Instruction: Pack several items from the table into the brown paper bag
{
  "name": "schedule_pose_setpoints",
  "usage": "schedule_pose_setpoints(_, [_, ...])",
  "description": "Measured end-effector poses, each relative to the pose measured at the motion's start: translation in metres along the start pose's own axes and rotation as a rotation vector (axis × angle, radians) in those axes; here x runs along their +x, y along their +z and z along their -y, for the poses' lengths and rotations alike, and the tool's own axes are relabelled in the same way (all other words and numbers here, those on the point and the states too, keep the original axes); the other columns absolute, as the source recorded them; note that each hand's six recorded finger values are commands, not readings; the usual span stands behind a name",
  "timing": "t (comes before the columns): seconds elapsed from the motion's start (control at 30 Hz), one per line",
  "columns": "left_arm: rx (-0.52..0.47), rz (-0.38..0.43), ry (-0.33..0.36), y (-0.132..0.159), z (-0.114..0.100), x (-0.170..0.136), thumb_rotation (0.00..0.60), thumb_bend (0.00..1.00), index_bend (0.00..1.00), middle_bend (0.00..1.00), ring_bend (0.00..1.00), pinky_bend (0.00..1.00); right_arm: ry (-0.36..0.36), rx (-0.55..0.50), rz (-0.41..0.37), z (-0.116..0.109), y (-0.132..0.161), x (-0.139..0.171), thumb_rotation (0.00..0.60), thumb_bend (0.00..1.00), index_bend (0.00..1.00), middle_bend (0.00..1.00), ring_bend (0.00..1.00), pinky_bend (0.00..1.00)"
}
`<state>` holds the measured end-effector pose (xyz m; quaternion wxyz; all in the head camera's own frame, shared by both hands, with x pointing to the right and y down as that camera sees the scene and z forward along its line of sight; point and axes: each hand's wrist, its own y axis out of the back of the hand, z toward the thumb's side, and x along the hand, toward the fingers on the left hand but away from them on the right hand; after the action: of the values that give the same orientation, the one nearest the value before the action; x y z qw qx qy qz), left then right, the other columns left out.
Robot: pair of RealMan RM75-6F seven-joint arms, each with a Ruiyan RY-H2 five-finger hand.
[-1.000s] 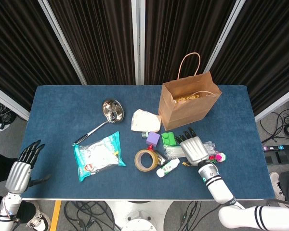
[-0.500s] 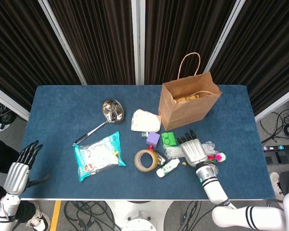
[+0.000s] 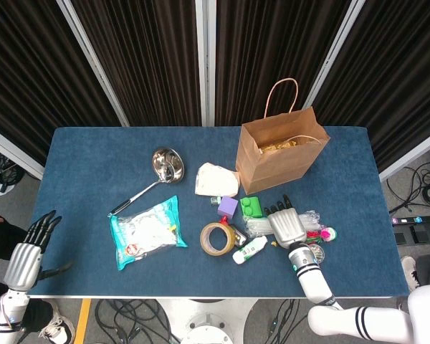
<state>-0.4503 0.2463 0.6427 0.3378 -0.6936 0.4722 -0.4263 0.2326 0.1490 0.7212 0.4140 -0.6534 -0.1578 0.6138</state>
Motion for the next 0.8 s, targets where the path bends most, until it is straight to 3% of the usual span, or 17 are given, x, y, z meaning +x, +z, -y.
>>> schedule_pose_setpoints(0.4, [-0.003, -0.012, -0.002, -0.003, 0.001, -0.002, 0.6, 0.06, 0.09, 0.11, 0.0, 0.14, 0.002, 0.019, 0.016, 0.006, 0.004, -0.007, 0.6, 0.0, 0.38, 0.39, 0.29, 0.06])
schedule_pose_setpoints(0.8, [-0.015, -0.048, 0.013, -0.014, -0.003, -0.002, 0.6, 0.06, 0.09, 0.11, 0.0, 0.14, 0.005, 0.001, 0.029, 0.007, 0.004, -0.009, 0.6, 0.13, 0.49, 0.48, 0.4, 0.13])
